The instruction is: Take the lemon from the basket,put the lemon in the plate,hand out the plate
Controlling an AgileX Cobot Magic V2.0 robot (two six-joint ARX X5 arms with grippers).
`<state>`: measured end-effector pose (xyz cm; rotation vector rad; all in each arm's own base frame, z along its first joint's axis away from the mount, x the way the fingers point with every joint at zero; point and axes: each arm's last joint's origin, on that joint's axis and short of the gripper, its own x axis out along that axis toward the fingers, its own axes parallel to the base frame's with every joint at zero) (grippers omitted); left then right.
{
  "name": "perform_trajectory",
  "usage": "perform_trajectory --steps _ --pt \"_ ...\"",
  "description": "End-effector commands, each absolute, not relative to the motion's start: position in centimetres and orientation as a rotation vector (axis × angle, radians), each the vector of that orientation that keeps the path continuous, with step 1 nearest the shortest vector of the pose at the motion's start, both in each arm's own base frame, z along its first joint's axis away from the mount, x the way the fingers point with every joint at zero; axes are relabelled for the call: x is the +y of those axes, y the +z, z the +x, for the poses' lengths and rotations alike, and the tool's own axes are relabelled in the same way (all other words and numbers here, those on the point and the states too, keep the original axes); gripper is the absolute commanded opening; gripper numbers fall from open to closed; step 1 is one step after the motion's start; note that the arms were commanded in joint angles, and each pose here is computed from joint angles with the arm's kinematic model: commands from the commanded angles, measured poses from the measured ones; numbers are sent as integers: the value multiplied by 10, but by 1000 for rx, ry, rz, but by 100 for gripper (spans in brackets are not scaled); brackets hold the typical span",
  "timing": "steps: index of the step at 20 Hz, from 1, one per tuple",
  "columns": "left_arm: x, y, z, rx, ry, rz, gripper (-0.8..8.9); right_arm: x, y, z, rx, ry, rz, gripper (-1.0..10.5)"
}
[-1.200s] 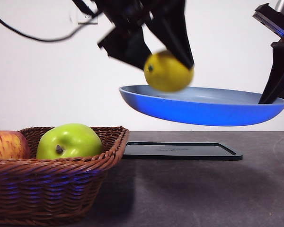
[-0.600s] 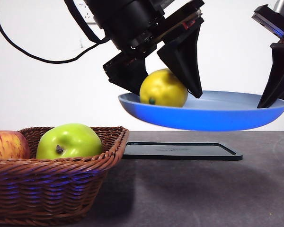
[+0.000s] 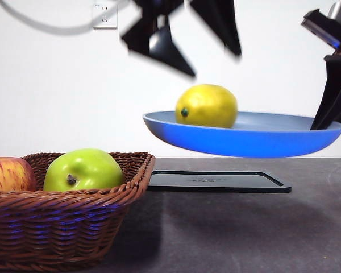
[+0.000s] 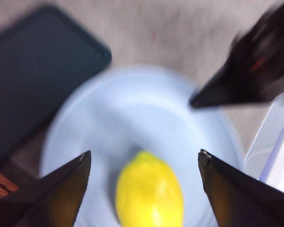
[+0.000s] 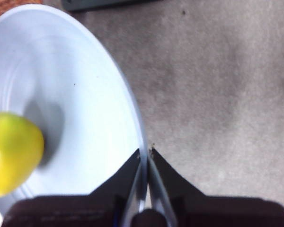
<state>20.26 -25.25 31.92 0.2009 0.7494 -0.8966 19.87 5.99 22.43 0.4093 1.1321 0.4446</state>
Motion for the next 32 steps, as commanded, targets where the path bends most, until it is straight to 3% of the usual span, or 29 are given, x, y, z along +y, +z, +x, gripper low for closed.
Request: perform_trajectory --steps 1,7,11,18,21,30,32 --pt "-250 342 196 725 -912 229 389 63 221 206 1148 446 424 3" --pt "-219 401 172 668 -921 234 389 56 204 232 1140 386 483 3" --pt "-197 420 154 620 -931 211 389 43 197 269 1154 316 520 3" --pt "-188 423 147 633 -927 218 389 48 207 353 1108 313 522 3" --pt "-189 423 148 624 -929 214 389 49 199 382 1106 258 512 3" --pt "-189 423 148 625 -926 215 389 51 167 407 1167 233 521 12" --pt "-189 423 148 625 -926 215 389 51 167 407 1163 229 511 101"
